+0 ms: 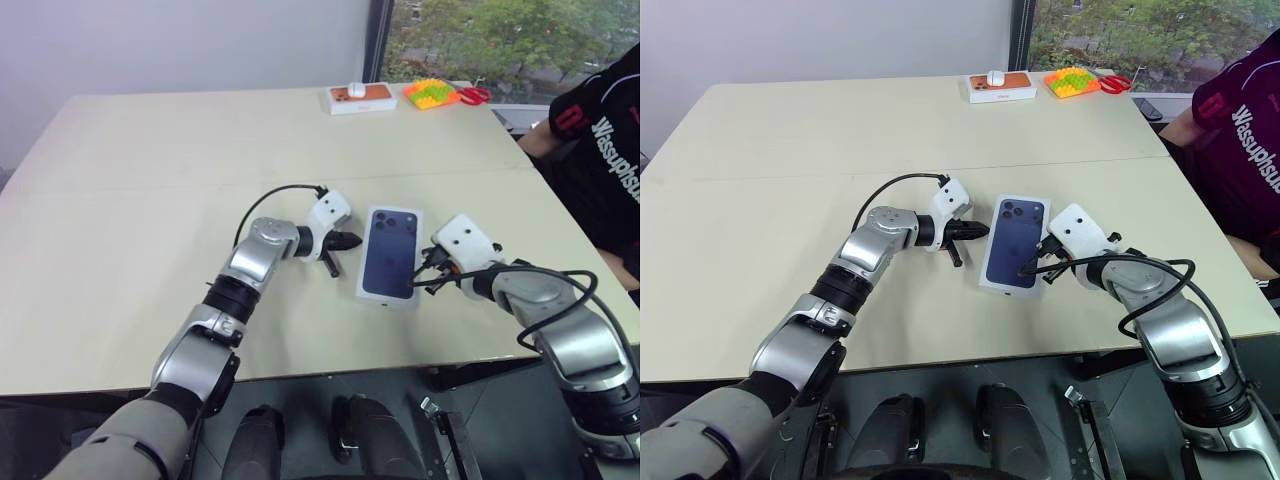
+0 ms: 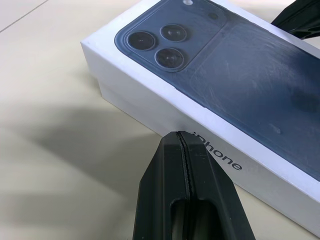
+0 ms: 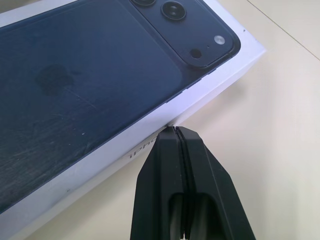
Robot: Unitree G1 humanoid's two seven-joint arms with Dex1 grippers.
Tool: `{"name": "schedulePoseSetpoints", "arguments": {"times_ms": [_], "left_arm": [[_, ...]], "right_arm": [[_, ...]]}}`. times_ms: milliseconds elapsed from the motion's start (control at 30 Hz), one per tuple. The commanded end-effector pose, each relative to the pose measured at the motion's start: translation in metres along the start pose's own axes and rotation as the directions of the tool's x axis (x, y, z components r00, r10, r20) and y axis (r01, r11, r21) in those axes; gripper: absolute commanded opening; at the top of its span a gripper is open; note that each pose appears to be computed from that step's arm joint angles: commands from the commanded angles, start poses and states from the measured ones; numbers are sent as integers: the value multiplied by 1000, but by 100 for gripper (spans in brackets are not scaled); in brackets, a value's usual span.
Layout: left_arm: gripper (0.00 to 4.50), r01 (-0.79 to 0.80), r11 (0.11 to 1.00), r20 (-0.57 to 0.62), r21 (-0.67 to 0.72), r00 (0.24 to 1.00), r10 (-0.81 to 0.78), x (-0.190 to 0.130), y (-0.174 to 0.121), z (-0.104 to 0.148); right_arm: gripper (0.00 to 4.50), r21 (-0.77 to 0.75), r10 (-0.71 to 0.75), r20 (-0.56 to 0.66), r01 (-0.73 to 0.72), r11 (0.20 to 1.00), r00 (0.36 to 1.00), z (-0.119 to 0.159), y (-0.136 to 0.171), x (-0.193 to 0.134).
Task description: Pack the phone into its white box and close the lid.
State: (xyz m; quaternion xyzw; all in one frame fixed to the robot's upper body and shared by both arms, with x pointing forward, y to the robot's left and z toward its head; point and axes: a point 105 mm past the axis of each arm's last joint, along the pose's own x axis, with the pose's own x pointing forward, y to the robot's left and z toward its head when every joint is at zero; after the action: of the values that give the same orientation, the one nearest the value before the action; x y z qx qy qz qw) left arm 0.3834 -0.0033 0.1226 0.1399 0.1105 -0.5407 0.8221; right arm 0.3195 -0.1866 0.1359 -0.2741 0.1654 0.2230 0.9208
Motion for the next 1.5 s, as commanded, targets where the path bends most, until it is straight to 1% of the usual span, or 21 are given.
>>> {"name": "schedulePoseSetpoints", "arguments": {"times_ms": [33, 167, 233, 300, 367, 467, 533, 633, 700, 800, 933, 1100, 1233, 1333, 1500], "left_arm": [[0, 15, 999, 51, 50, 999, -18, 0, -1, 21], [0, 6, 1000, 47, 24, 999, -7, -12, 8, 19], [0, 7, 1000, 60, 20, 998, -8, -23, 14, 23], [0, 11, 1000, 76, 17, 997, -13, -32, 20, 29], [0, -10, 1000, 101, 23, 995, 7, -34, 29, 41], [0, -28, 999, 146, 46, 989, 21, -25, 32, 62], [0, -31, 997, 153, 73, 988, 19, -16, 30, 71], [0, -5, 992, 139, 127, 990, -13, 2, 20, 79], [0, 35, 988, 119, 151, 991, -53, 16, 9, 81], [0, 71, 980, 66, 186, 994, -84, 29, 0, 75], [0, 1, 980, -41, 199, 999, 8, 39, 8, 57], [0, -71, 983, -100, 169, 991, 88, 45, 14, 42], [0, -94, 984, -113, 151, 987, 111, 47, 15, 34], [0, -85, 987, -111, 135, 989, 100, 48, 12, 31], [0, -16, 993, -91, 115, 996, 26, 47, 5, 31]], "right_arm": [[2, -30, -16, 43, 17, 999, 999, 12, -3, -5], [2, -42, -48, 36, 50, 998, 998, 12, -12, -11], [2, -55, -79, 27, 80, 995, 997, 10, -21, -19], [2, -75, -102, 21, 103, 992, 995, 9, -30, -29], [2, -112, -92, 33, 95, 989, 995, 12, -33, -39], [2, -151, 13, 111, 4, 989, 994, 27, -17, -50], [2, -151, 87, 147, -65, 986, 985, 32, -3, -54], [2, -123, 180, 161, -161, 979, 970, 33, 20, -53], [2, -124, 229, 148, -212, 969, 962, 30, 37, -49], [2, -104, 222, 125, -210, 972, 967, 25, 44, -40], [2, -79, 191, 121, -182, 980, 974, 24, 45, -33], [2, -67, 187, 106, -181, 981, 977, 21, 49, -29], [2, -64, 183, 101, -178, 982, 978, 20, 48, -28], [2, -59, 184, 98, -179, 982, 978, 20, 48, -27], [2, -44, 238, 13, -237, 971, 971, -3, 62, -26]]}}
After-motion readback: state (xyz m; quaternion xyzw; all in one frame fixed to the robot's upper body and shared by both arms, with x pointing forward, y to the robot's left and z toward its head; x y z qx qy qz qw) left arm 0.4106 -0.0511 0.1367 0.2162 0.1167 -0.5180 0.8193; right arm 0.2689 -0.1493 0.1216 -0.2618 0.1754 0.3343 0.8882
